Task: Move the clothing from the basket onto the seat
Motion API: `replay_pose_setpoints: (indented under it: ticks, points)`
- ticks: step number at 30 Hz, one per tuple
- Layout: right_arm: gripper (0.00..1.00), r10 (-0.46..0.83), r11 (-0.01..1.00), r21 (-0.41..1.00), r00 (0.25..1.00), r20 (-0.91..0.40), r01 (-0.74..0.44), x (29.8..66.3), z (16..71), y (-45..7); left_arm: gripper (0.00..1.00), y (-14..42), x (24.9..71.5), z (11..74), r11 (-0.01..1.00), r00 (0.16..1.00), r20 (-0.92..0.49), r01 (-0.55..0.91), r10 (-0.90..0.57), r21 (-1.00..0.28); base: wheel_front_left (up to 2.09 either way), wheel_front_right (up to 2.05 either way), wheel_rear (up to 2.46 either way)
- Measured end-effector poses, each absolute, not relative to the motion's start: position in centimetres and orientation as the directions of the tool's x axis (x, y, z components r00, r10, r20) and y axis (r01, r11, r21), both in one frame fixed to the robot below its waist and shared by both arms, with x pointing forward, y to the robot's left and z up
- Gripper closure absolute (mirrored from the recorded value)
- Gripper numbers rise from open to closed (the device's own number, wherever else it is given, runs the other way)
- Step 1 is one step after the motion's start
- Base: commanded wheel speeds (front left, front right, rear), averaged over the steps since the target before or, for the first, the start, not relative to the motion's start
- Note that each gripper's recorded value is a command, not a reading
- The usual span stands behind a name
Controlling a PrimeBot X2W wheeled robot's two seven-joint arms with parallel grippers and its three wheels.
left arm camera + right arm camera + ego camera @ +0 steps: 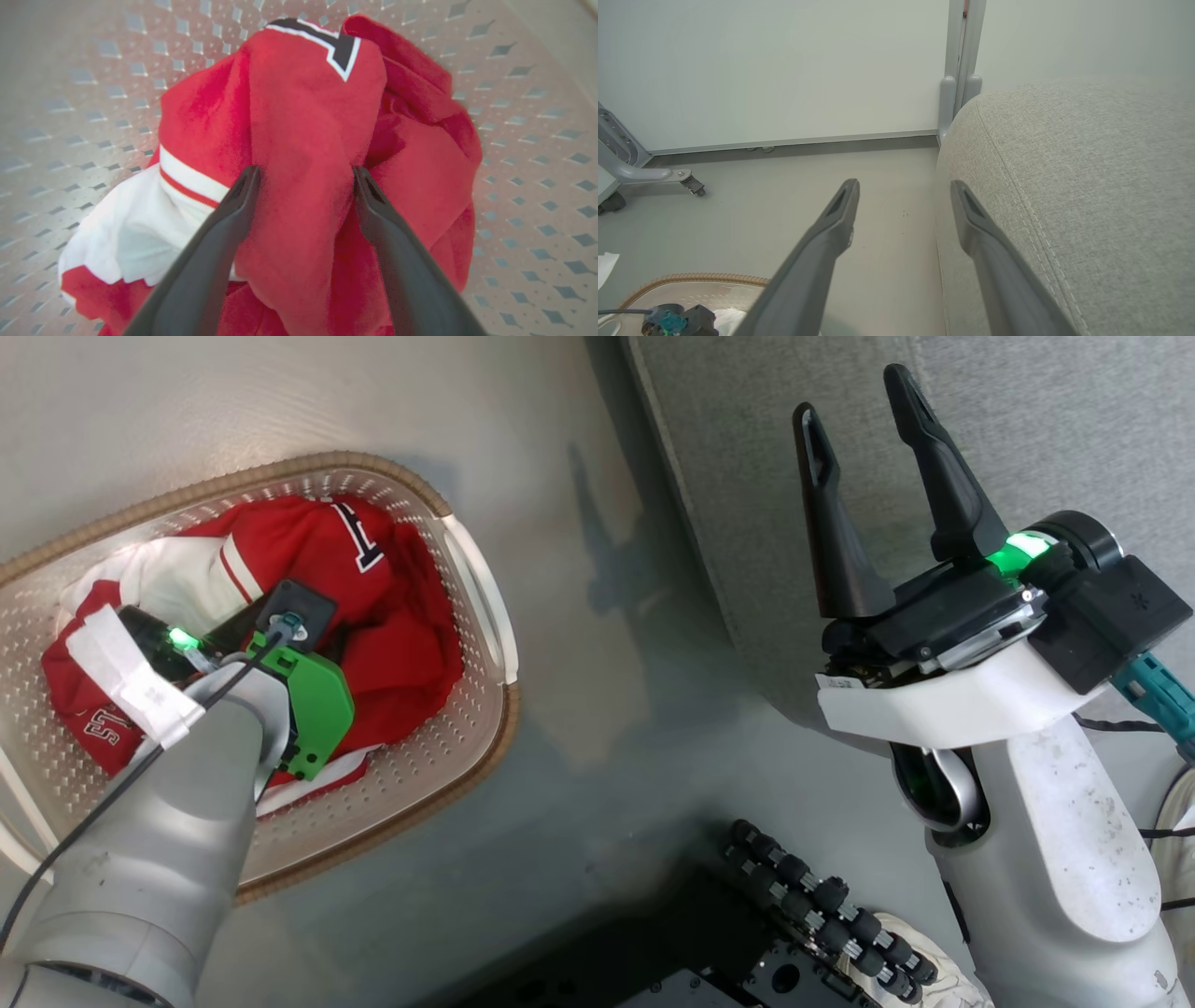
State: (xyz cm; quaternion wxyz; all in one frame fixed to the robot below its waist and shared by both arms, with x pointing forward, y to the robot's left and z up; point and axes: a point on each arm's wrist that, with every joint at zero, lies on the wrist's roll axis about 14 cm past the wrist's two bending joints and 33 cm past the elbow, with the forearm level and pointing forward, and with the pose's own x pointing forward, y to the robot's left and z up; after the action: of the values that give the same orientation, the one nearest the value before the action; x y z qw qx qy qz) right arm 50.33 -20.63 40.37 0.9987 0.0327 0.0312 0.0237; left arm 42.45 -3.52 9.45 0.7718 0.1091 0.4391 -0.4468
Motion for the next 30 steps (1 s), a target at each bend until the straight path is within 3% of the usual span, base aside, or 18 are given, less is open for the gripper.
replay_pose_setpoints:
  ticks: [15,16,17,30]
  points:
    - [0.00,0.112,0.992,0.071,0.988,-0.102,-0.105,51.3,36.7,-18.3,0.00,-0.5,41.8,6.7,0.557,0.153,-0.850,0.809,-0.504,-0.185,0.07,0.07,0.07]
    - [0.00,0.116,0.991,0.074,0.988,-0.104,-0.109,51.3,36.5,-18.1,0.64,-0.5,41.8,6.7,0.563,0.155,-0.848,0.804,-0.507,-0.191,0.03,0.03,0.03]
    - [0.00,0.121,0.991,0.076,0.987,-0.108,-0.114,51.4,36.2,-17.9,1.00,-0.6,41.8,6.7,0.561,0.158,-0.843,0.806,-0.515,-0.191,0.00,0.00,0.00]
    - [0.00,0.146,0.986,0.092,0.984,-0.103,-0.137,51.7,36.3,-17.0,1.00,-2.3,42.9,8.9,0.579,0.229,-0.773,0.787,-0.592,-0.210,0.00,0.00,0.00]
